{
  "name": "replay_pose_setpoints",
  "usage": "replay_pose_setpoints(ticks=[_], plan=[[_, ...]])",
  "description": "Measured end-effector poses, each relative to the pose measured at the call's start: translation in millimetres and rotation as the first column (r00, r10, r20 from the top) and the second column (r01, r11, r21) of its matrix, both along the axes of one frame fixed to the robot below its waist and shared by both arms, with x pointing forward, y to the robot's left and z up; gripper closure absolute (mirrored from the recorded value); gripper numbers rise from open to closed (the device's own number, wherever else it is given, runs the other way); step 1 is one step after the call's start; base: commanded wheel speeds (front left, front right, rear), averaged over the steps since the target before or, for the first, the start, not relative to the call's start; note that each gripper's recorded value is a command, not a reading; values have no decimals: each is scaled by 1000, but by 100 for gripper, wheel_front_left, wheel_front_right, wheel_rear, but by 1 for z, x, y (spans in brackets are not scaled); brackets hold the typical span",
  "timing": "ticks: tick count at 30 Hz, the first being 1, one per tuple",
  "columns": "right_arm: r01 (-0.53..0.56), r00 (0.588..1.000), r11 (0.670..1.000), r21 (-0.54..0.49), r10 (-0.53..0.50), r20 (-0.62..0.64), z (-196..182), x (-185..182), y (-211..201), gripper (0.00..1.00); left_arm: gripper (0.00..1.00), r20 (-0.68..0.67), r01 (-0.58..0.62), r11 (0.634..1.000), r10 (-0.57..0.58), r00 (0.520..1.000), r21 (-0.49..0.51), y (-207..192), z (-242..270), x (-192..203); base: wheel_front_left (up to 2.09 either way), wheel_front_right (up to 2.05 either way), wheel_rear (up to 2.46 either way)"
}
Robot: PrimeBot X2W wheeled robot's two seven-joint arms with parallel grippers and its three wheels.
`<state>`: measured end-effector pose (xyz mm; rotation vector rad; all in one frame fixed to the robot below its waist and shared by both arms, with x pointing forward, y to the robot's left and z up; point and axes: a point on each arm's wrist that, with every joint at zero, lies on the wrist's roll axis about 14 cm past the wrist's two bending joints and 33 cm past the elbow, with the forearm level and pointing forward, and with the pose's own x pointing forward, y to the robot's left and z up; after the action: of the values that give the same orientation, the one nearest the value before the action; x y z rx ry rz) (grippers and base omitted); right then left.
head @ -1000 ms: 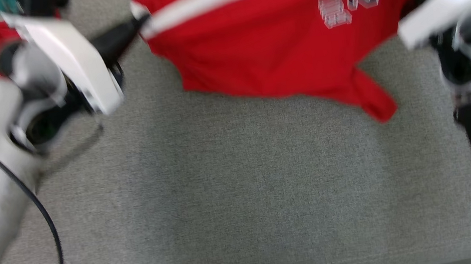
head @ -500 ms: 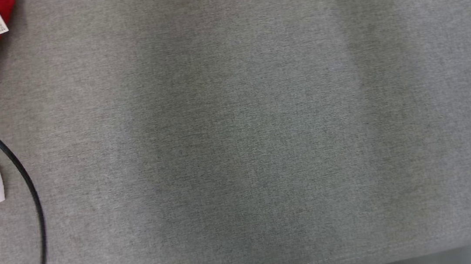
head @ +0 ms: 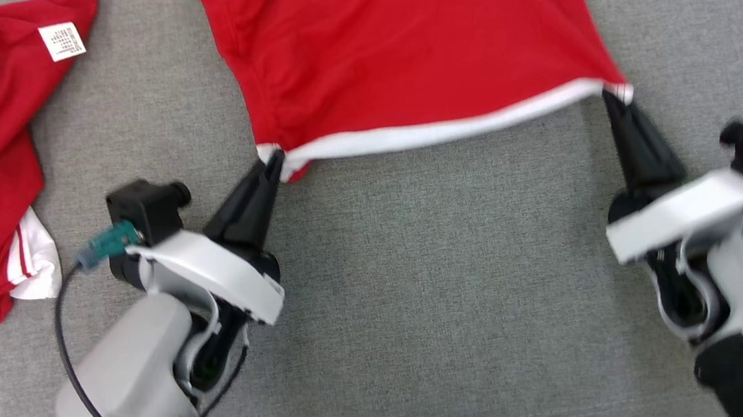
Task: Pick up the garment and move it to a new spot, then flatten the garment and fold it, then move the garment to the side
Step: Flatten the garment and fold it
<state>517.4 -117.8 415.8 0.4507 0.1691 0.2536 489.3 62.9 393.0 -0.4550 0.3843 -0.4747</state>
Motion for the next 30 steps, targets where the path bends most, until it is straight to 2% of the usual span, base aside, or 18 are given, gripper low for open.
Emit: replay_pose_setpoints(ticks=[5, 11, 20, 26, 30], plan=[[64, 996, 995, 77, -58, -71, -12, -54, -1, 100, 100, 13, -6, 999, 5, 1000, 44, -3, 3, -29, 0, 0, 0], [114, 990, 993, 32, -111, -87, -10, -100, -15, 100, 100, 46, -25, 994, 20, 999, 106, 4, 14, -58, 0, 0, 0], [106, 983, 993, -57, -113, -143, -7, -145, -18, 100, 100, 45, -140, 981, 135, 990, 132, 24, 28, -96, 0, 0, 0], [98, 974, 994, -39, -104, -204, -10, -176, -14, 100, 100, 7, -165, 979, 165, 986, 122, 29, 28, -120, 0, 0, 0], [93, 974, 995, -38, -99, -205, -8, -183, -13, 100, 100, -12, -157, 980, 160, 987, 121, 27, 28, -128, 0, 0, 0]])
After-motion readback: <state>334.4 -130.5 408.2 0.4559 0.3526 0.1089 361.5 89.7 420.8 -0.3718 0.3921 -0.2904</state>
